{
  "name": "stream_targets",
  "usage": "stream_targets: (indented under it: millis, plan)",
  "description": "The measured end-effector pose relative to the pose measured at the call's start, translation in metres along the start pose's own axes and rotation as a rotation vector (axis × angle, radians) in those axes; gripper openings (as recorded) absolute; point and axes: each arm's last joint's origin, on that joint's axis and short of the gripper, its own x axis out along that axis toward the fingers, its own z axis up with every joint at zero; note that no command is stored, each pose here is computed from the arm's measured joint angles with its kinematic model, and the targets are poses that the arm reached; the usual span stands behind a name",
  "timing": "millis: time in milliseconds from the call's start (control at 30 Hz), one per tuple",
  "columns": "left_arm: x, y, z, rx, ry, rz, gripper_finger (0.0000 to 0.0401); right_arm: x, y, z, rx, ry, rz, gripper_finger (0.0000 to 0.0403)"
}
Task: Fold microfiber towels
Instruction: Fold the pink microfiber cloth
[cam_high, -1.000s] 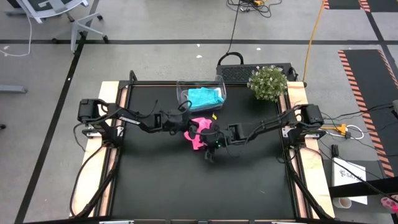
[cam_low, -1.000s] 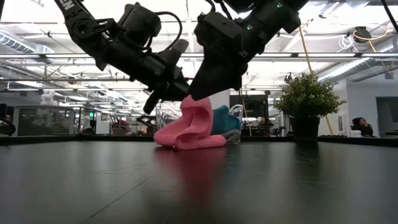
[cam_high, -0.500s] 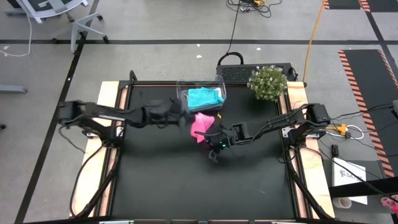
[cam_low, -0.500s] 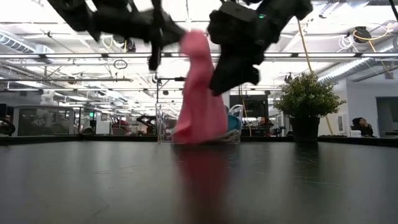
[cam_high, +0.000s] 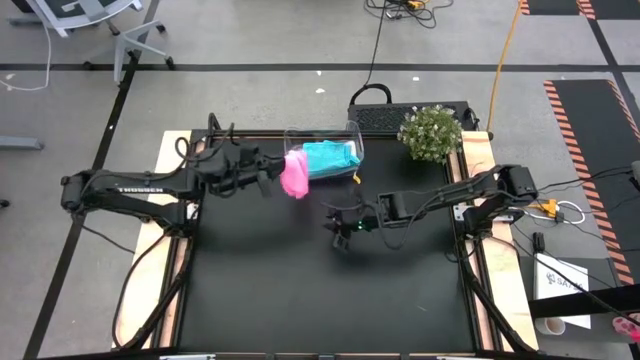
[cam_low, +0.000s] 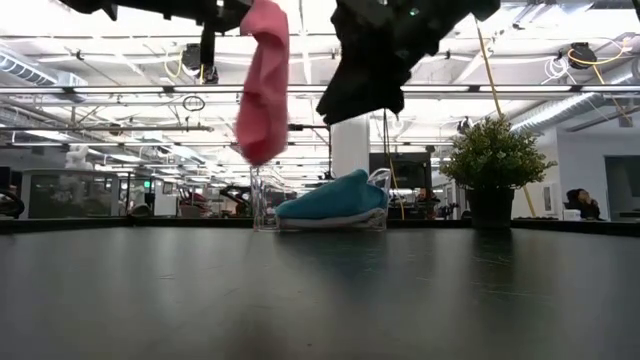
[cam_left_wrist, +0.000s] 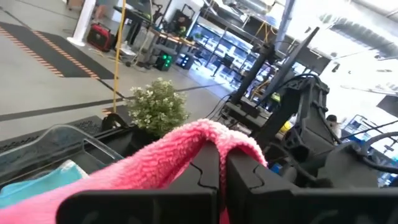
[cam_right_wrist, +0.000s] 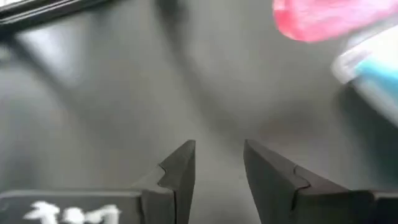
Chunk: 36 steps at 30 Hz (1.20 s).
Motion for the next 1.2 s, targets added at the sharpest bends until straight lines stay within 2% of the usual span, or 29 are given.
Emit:
stream_targets:
  millis: [133,300,467,733,967,1200]
  plan:
    - [0.005,0.003,-0.006,-0.004,0.016,0.03,0.0002,0.001,-0.003,0.011,-0.027,-0.136,-0.101,0.0129]
    - [0.011,0.006,-0.012,-0.01,0.029,0.065,0.0004,0.0,-0.003,0.021,-0.097,-0.241,-0.121,0.0129]
    - [0.014,0.008,-0.016,-0.008,0.04,0.08,0.0005,0.0,-0.004,0.023,-0.121,-0.266,-0.188,0.0129]
    - [0.014,0.008,-0.015,-0.005,0.036,0.077,0.0005,0.001,-0.014,0.028,-0.11,-0.282,-0.216,0.0129]
    - [0.014,0.008,-0.015,0.016,0.038,0.078,0.0003,-0.001,-0.015,0.039,-0.043,-0.391,-0.178,0.0129]
    - [0.014,0.01,-0.014,0.027,0.025,0.103,0.0006,-0.001,-0.005,0.034,-0.03,-0.341,-0.061,0.0129]
